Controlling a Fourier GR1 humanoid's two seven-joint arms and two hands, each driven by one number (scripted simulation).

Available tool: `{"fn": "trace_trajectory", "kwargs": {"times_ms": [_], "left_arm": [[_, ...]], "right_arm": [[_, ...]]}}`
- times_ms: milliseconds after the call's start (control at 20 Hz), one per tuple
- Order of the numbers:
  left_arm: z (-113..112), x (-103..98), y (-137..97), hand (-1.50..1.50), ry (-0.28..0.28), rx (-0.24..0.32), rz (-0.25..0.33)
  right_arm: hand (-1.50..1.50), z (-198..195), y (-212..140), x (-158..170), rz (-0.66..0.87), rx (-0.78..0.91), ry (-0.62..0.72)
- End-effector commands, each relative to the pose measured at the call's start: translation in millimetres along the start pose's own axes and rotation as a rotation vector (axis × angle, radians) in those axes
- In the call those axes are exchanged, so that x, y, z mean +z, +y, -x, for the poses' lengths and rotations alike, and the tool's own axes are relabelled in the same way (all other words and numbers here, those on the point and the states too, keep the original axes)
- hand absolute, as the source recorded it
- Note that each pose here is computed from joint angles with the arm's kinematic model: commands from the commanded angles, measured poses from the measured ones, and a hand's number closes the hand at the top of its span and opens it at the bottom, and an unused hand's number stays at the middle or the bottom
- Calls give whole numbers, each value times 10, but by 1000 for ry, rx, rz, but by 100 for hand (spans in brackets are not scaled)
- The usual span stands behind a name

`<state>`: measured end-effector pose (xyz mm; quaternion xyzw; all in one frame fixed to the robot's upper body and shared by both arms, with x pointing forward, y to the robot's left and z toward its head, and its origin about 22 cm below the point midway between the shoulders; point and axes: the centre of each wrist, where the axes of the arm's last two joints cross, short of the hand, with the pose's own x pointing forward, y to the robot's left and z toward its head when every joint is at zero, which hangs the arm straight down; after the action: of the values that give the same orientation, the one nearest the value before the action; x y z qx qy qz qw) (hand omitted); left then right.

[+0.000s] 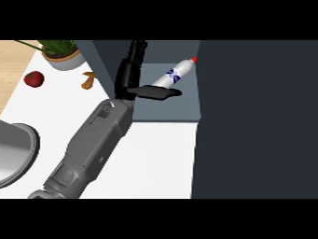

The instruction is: Pick up the bottled water, place it into the cabinet and close the cabinet

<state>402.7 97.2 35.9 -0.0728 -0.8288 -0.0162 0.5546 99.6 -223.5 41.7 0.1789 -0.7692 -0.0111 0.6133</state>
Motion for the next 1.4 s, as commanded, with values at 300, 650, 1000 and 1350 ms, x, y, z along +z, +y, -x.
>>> {"fn": "trace_trajectory", "kwargs": {"times_ms": [300,650,1000,1350], "left_arm": [[-168,699,127,-150,22,137,-62],[-732,1377,106,-150,14,186,-44],[-1109,1974,129,-150,21,265,14],[-1396,2271,366,-150,-47,220,-80]], "right_arm": [[-150,-110,54,-11,5,-4,8],[-150,-153,184,-100,-15,-10,-9],[-150,-85,289,-104,-176,89,45],[150,-300,298,0,-431,153,142]]}}
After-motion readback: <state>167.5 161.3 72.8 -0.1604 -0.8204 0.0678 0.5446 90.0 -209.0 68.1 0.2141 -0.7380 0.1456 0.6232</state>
